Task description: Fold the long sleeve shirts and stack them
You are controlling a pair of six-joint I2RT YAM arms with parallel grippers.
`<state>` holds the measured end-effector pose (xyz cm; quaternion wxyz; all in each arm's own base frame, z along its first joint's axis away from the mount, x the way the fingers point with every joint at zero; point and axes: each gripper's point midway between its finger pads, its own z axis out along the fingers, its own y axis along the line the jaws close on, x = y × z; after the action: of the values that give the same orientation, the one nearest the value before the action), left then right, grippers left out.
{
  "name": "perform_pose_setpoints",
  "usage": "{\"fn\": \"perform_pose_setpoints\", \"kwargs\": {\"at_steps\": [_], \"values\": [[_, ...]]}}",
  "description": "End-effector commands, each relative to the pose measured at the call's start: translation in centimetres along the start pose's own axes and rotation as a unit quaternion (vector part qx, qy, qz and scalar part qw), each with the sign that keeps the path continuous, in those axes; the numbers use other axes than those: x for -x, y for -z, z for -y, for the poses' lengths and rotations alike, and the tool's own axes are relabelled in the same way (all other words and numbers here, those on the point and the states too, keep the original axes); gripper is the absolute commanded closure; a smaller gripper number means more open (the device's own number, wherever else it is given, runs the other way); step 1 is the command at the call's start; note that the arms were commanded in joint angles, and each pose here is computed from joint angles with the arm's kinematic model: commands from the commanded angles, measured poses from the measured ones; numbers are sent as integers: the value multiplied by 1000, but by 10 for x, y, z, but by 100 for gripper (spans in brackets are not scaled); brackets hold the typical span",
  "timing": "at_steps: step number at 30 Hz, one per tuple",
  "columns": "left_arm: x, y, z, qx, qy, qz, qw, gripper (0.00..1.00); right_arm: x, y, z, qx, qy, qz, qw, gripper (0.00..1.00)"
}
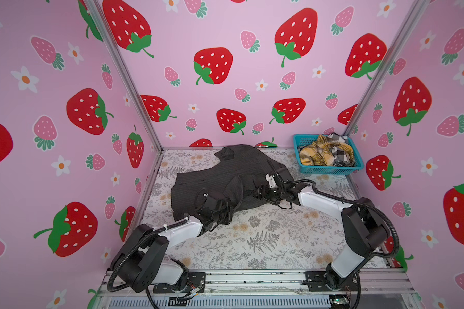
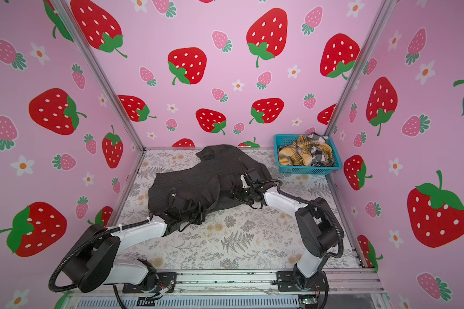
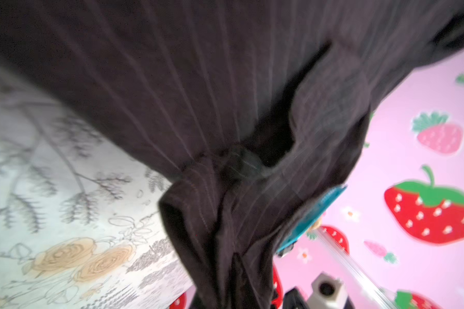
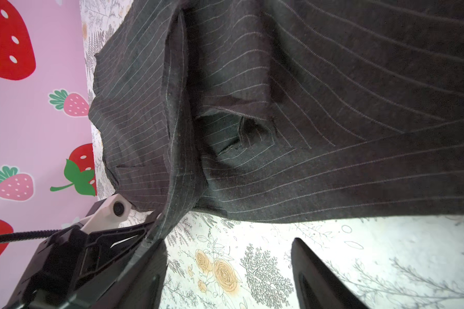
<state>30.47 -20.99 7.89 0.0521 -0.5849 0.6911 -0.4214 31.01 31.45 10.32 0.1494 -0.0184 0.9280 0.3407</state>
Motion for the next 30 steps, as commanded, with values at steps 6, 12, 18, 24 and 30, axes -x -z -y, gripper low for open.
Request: {"fn": "perform_pose_setpoints", "kwargs": {"at_steps": [6,12,18,24,30], "values": [[11,98,58,39,-234,49,970,100,38,22,20,18,-45,32,998,18],[17,185,101,35,-492,87,865,100,51,14,10,89,-95,21,991,13],[6,206,92,16,-562,81,823,100,62,0,11,111,-145,20,983,13],[6,232,87,-12,-587,122,801,100,68,-6,20,136,-196,22,971,14],[21,258,66,-13,-581,184,793,100,72,-7,29,139,-214,25,967,14]]}}
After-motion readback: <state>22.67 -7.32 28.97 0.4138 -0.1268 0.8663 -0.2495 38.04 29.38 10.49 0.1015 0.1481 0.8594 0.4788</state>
